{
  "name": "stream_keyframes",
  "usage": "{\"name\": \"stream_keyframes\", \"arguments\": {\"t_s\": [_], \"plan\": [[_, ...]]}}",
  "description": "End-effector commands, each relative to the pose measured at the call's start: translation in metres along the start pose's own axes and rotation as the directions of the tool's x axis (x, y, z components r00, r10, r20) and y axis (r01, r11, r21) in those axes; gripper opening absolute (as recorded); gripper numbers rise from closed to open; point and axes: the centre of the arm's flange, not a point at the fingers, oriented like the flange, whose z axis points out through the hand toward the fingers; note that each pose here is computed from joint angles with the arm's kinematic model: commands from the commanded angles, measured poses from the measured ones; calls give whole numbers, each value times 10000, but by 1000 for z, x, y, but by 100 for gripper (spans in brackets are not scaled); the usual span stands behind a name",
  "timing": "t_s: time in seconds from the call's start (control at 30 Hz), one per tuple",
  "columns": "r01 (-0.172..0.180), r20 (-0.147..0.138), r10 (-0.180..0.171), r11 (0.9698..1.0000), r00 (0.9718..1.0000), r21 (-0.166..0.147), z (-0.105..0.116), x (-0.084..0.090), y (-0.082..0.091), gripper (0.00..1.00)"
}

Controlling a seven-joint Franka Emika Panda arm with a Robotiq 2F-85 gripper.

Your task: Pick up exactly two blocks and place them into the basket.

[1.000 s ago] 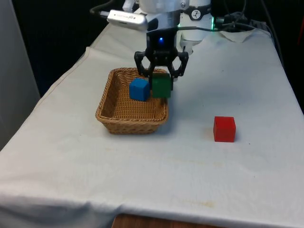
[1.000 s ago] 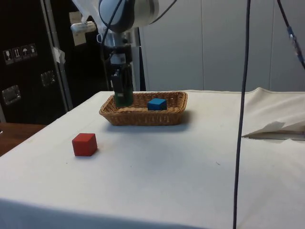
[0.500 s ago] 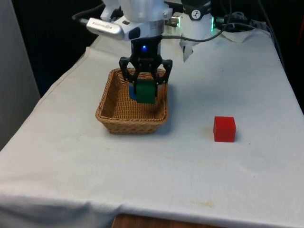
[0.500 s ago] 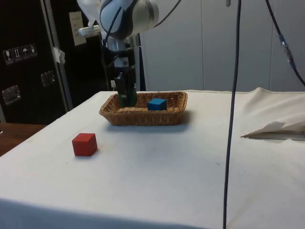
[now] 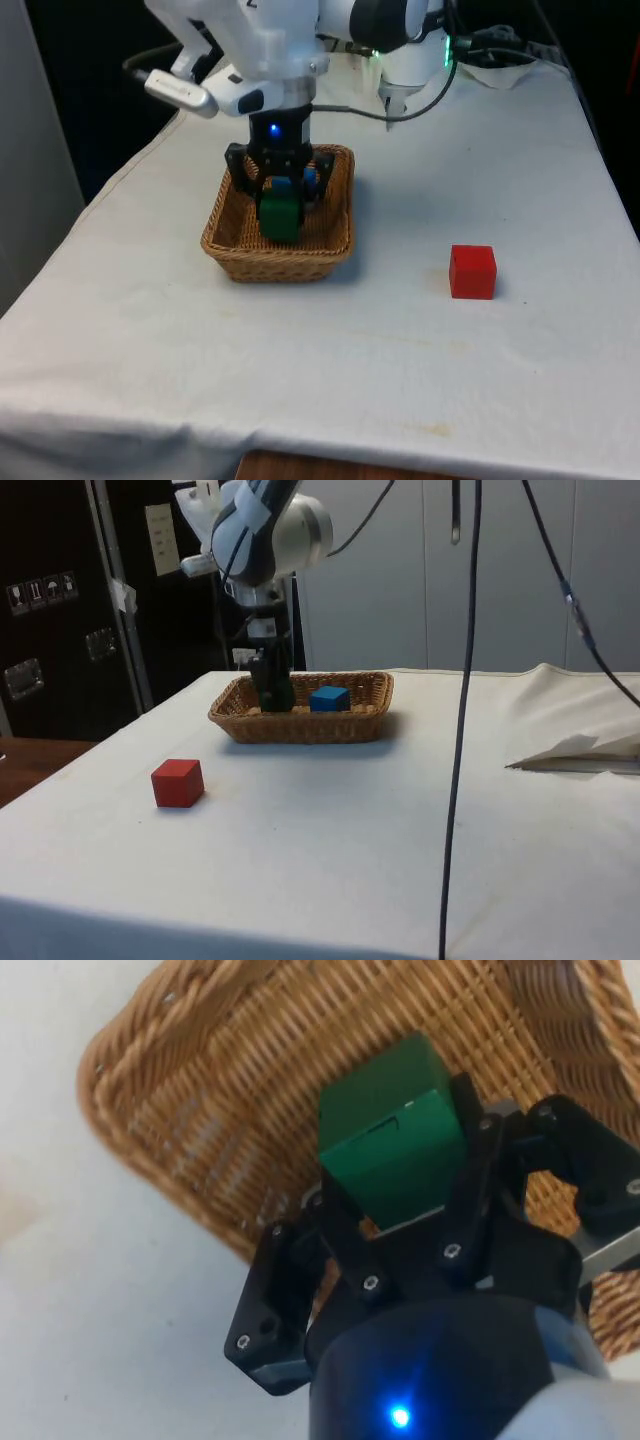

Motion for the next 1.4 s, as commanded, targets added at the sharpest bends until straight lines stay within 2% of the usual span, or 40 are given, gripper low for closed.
{"name": "stream_keyframes", "arguments": {"t_s": [0.0, 0.2, 0.23, 0.3, 0.33, 0.37, 0.4, 0.43, 0.53, 0.57, 0.87, 1.0, 1.2, 1.37], "plan": [[-27, 6, 27, 10000, 10000, -15, 3, 1, 0, 5], [-101, -1, 101, 9999, 9999, -16, 7, 4, 2, 5], [-95, 7, 95, 10000, 10000, -8, 7, 4, 2, 7], [-92, 12, 93, 9999, 10000, -48, 7, 5, 2, 22], [-82, 17, 82, 10000, 10000, 0, 6, 4, 2, 22], [-81, 14, 81, 10000, 10000, 7, 5, 4, 2, 40], [-75, 22, 75, 10000, 10000, 16, 5, 3, 2, 50], [-78, 22, 78, 10000, 10000, 20, 4, 3, 2, 64], [-71, 22, 71, 10000, 10000, 24, 4, 3, 2, 93], [-61, 21, 61, 10000, 10000, 24, 4, 3, 1, 99], [-80, 33, 80, 10000, 10000, -5, 5, 4, 2, 100], [-255, -28, 256, 9997, 9997, 48, -17, 4, 6, 100], [-378, -141, 382, 9990, 9992, 258, -35, 6, 7, 100], [-488, -244, 496, 9984, 9985, 293, -52, 3, -3, 100]]}}
